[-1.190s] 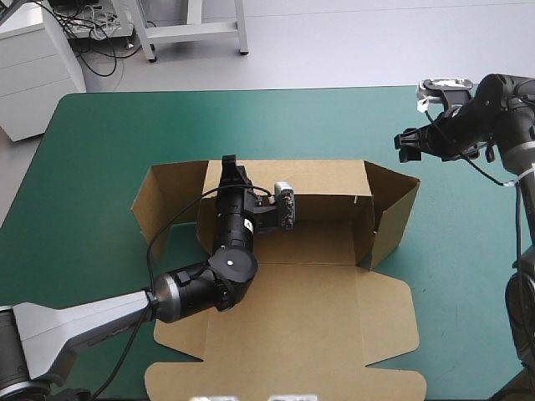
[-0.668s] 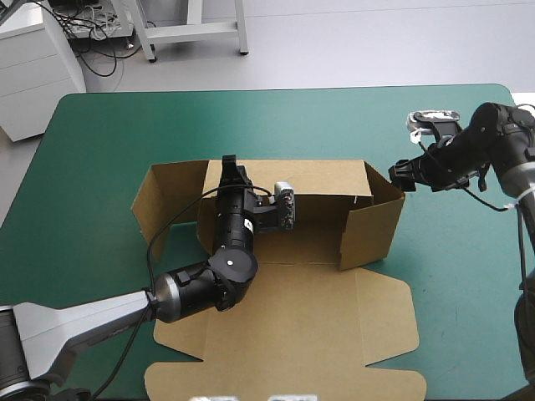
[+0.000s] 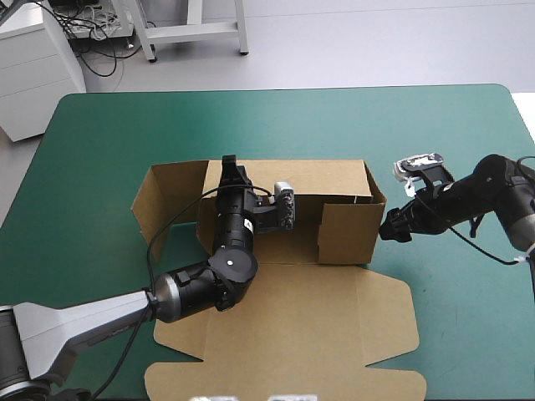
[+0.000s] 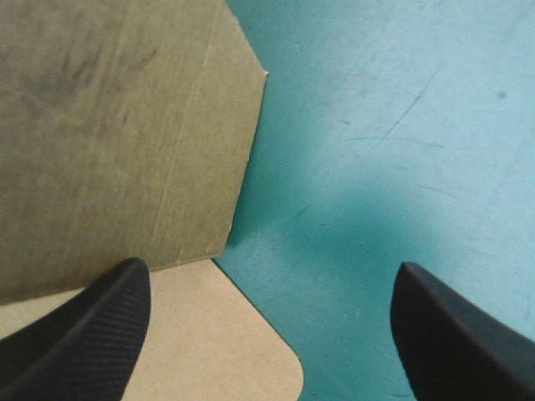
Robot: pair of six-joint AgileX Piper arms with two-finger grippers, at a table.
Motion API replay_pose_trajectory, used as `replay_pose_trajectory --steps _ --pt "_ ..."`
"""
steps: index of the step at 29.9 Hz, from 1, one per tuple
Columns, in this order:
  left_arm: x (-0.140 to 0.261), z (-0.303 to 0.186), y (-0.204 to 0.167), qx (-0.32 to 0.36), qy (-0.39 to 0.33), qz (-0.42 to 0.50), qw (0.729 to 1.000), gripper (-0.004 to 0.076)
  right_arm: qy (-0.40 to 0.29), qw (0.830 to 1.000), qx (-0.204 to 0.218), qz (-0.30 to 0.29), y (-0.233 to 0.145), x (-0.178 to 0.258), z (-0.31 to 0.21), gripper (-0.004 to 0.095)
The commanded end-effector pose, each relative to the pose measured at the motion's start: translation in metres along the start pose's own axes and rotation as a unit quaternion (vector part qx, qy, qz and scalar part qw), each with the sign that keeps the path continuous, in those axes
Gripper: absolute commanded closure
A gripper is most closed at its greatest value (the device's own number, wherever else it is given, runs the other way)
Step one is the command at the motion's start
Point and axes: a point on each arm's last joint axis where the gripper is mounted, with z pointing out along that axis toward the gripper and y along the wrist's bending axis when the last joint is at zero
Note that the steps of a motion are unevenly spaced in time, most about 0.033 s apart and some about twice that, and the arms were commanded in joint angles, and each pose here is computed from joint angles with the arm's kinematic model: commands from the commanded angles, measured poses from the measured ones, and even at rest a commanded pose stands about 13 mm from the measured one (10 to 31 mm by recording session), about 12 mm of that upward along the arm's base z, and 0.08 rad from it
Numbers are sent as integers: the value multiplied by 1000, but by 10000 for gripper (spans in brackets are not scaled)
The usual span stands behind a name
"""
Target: Fold the box
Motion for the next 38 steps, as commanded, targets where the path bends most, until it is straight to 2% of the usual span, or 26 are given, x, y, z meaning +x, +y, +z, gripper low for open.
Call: replay_pose_trajectory --steps 1,8,13,18,28,38 --pt "3 -9 26 -52 -2 -15 999 756 -44 999 -23 -21 12 -2 -14 188" --pt "3 -9 26 -54 -3 -13 998 756 -69 995 -75 -23 20 -1 -6 188" --pt "3 -9 27 -55 -4 -13 998 756 -73 994 -78 -19 21 2 0 188" --pt "2 -9 27 -56 -6 -11 998 756 -78 993 -77 -44 37 0 10 188" --pt "3 -9 27 -57 -4 -11 998 756 -176 982 -5 -62 80 -16 4 188" --pt "3 -9 27 -57 -4 -11 998 756 -192 977 57 -73 97 -19 8 199"
